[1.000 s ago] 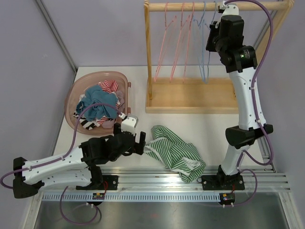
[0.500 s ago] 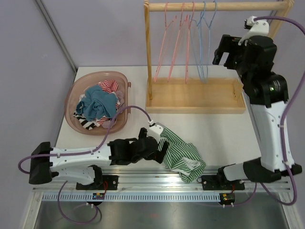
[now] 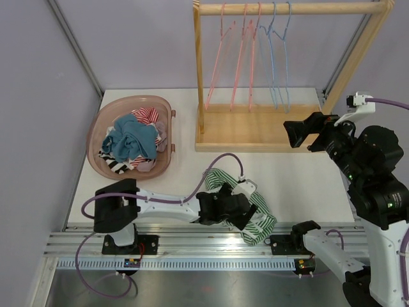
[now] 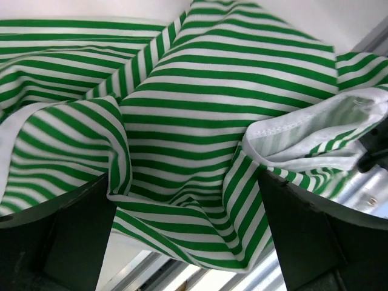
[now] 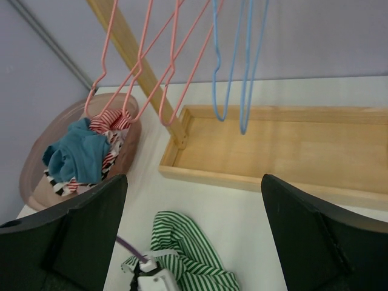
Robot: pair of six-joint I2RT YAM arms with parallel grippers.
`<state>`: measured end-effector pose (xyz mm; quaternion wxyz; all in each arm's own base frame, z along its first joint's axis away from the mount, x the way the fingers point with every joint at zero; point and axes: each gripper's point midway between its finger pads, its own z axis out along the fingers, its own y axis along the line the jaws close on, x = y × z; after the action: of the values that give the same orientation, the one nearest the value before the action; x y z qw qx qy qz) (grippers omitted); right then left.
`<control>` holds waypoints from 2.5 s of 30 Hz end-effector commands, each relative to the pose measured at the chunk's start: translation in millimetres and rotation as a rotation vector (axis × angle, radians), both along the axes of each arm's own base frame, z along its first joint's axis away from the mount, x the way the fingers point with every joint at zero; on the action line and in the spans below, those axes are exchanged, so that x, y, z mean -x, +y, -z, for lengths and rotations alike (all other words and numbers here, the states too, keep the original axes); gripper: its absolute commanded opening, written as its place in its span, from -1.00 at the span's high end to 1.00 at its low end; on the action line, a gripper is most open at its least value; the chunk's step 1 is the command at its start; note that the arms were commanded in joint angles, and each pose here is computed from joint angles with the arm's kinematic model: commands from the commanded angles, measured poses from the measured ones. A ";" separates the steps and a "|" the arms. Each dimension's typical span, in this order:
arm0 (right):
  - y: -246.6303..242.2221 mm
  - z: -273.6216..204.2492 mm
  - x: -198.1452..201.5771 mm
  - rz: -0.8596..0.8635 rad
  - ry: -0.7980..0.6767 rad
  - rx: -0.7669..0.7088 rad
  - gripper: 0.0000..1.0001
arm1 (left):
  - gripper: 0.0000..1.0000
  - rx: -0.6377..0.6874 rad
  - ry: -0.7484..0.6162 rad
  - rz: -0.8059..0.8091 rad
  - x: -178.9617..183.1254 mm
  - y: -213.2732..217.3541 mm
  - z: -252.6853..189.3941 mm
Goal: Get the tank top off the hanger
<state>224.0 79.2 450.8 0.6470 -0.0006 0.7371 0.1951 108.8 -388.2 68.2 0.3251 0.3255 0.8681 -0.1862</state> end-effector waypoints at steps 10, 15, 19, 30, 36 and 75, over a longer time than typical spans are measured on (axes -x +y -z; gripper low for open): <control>30.9 -26.7 68.5 -0.274 -0.146 -0.084 -0.99 | 0.58 -0.086 0.049 -0.047 8.1 -4.7 85.8; 26.7 -29.1 83.4 -0.273 -0.168 -0.095 -0.99 | 1.00 -0.053 -0.015 -0.129 -3.9 16.5 51.5; 23.5 -27.3 88.1 -0.263 -0.177 -0.096 -0.99 | 1.00 -0.028 -0.121 -0.234 -22.9 45.5 9.6; 22.7 -26.6 90.1 -0.260 -0.187 -0.107 -0.99 | 1.00 -0.006 -0.347 -0.584 -77.8 168.1 -109.9; 22.0 -40.0 95.8 -0.266 -0.230 -0.118 -0.99 | 1.00 0.056 -0.423 -0.742 -100.2 230.1 -179.1; 59.8 5.1 91.4 -0.467 -0.108 -0.183 -0.99 | 0.98 -0.025 0.328 -1.131 -356.5 361.2 -4.6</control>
<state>139.7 139.3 441.5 0.6119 -0.1106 0.6708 0.4042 480.5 -20.5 73.3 0.2563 -0.2026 0.9451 0.0044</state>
